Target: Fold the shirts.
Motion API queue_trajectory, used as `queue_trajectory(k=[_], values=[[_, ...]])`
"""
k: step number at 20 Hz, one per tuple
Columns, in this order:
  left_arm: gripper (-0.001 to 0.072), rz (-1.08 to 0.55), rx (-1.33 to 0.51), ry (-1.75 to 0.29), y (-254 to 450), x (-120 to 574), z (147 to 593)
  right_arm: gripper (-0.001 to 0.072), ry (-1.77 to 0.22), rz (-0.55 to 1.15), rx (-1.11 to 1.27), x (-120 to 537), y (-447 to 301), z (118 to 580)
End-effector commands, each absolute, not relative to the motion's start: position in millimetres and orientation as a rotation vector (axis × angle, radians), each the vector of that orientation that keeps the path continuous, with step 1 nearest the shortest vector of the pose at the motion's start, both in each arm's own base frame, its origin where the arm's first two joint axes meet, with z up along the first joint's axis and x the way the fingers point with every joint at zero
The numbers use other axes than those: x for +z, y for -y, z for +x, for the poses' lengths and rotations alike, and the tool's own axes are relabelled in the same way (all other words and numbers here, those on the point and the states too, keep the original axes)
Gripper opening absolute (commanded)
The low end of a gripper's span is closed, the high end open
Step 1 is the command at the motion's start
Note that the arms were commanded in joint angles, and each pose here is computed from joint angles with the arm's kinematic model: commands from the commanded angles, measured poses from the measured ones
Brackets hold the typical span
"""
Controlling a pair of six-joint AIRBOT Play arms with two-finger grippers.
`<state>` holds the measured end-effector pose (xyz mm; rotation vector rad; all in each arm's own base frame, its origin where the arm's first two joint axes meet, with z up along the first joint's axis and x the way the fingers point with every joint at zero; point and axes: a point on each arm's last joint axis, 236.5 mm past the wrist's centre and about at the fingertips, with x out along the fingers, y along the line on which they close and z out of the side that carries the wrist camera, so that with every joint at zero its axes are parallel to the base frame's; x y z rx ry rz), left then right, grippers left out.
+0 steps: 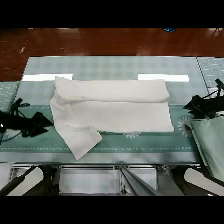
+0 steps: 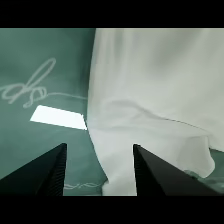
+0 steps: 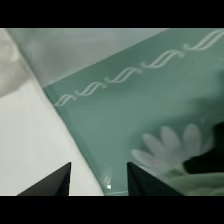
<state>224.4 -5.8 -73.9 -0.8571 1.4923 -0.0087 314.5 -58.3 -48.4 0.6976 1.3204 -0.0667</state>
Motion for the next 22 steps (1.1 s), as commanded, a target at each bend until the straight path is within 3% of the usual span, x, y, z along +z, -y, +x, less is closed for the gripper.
queue_trajectory(k=[1, 4, 9, 10, 11, 12, 15, 22], values=[[0.0508, -1.049, 0.042, -1.412, 30, -96, 197, 0.0406, -1.215, 0.809, 0.067, -44, 19, 314], [0.0508, -1.097, 0.029, -1.395, 45, -104, 201, 0.0406, -1.221, 0.798, 0.080, -44, 13, 315], [0.0505, -1.023, -0.017, -1.465, 72, -123, 204, 0.0406, -1.214, 0.814, 0.077, -43, 14, 316], [0.0443, -1.014, -0.038, -1.486, 80, -126, 204, 0.0406, -1.209, 0.826, 0.055, -43, 21, 315], [0.0152, -0.973, -0.086, -1.510, 86, -128, 202, 0.0406, -1.218, 0.829, 0.012, -47, 33, 310], [0.0015, -0.944, -0.131, -1.524, 90, -126, 201, 0.0406, -1.257, 0.816, -0.050, -56, 48, 298], [0.0014, -0.915, -0.204, -1.505, 89, -111, 212, 0.0406, -1.492, 0.776, -0.183, -80, 64, 236], [0.0014, -0.892, -0.222, -1.464, 84, -98, 230, 0.0406, -1.576, 0.853, -0.035, -106, 1, 240]])
